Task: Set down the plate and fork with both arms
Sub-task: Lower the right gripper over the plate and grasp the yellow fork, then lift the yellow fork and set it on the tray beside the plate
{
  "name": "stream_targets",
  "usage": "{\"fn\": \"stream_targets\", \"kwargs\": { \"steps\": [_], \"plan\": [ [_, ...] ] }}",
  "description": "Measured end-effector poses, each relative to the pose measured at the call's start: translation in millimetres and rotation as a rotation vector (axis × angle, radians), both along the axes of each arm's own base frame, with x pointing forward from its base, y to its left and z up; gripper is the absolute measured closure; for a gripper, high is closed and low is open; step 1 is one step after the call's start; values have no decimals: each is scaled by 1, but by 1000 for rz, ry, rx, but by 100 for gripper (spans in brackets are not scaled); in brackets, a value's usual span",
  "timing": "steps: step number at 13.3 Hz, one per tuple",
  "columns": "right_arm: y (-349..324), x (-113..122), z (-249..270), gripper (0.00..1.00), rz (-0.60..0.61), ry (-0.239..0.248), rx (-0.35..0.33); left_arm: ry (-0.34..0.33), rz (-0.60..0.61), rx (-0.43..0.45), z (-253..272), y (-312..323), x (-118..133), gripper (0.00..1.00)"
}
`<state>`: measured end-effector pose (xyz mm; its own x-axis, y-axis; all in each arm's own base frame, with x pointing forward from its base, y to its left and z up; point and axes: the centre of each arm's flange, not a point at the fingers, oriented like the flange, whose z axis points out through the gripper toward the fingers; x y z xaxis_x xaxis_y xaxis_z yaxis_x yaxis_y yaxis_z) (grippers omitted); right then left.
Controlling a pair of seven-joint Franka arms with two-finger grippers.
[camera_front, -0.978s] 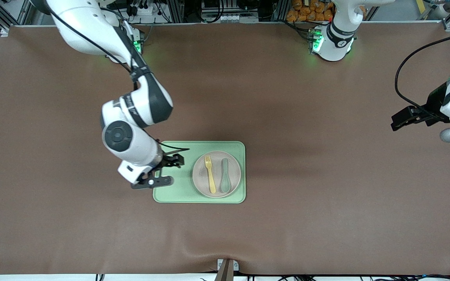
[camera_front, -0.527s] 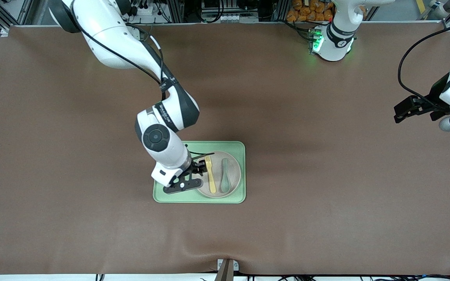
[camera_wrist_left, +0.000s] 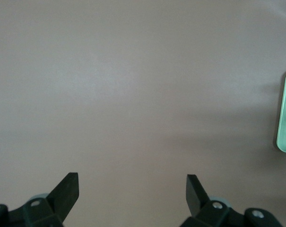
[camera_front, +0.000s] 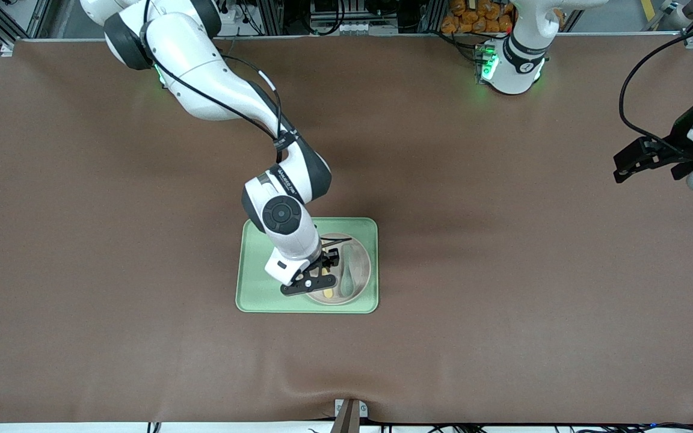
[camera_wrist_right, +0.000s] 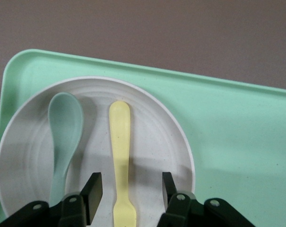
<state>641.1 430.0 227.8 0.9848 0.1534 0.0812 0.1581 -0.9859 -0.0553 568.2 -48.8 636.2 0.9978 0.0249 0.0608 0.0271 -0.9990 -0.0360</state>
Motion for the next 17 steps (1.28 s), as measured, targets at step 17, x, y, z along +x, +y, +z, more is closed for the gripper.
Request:
{"fn": "stream_targets", "kwargs": {
  "steps": [17],
  "plan": [
    [12, -15, -32, 59, 29, 16, -43, -18, -22, 0, 19, -7, -17, 0]
  ]
}}
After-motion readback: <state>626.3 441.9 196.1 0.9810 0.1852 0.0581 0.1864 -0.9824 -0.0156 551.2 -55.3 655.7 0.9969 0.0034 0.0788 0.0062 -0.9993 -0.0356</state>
